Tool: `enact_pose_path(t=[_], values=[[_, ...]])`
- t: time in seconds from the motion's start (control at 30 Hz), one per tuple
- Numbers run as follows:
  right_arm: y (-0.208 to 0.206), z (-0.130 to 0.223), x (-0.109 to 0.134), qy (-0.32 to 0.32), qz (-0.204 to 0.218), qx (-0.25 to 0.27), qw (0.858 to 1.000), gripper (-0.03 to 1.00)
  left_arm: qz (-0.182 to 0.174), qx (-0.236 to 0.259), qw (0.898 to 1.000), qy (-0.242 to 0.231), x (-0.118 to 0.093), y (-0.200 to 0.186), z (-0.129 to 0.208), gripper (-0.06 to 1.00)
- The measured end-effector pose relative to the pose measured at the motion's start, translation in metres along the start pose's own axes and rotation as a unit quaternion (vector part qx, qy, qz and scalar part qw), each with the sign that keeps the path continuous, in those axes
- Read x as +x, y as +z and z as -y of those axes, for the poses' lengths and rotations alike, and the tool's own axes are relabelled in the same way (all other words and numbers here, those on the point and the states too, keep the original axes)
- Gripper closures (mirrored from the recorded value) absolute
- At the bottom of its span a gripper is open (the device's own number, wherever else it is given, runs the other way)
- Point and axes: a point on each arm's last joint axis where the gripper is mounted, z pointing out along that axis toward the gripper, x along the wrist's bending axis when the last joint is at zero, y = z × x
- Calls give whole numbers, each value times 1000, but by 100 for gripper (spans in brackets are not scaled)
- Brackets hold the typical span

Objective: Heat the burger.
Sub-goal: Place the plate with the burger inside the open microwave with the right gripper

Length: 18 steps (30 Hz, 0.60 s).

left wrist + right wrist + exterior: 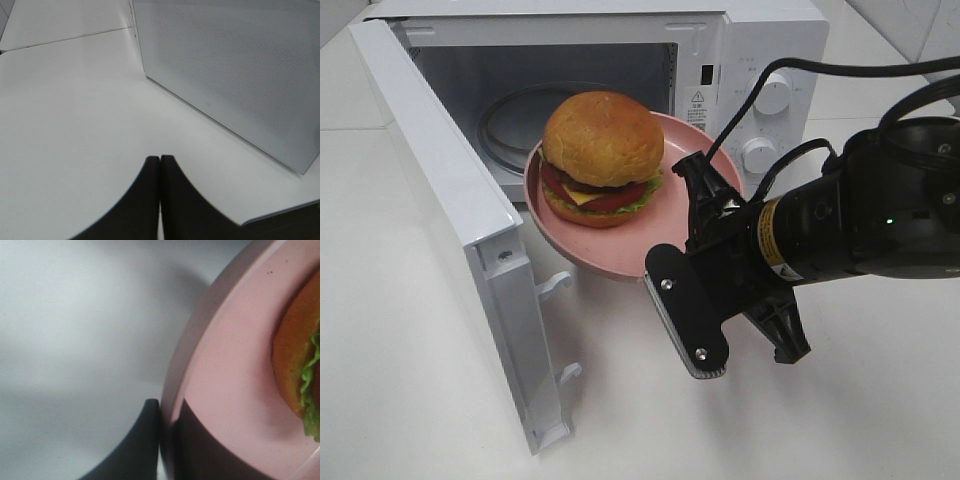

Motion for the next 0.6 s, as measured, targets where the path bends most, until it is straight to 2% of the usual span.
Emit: enact_pose_path(t=[0.37,0.6], values=[[12,0,-3,-6,-2,-9,1000,93,0,0,1000,0,0,0,0,94],[29,-2,-15,-8,-4,-8,1000,93,0,0,1000,0,0,0,0,94]])
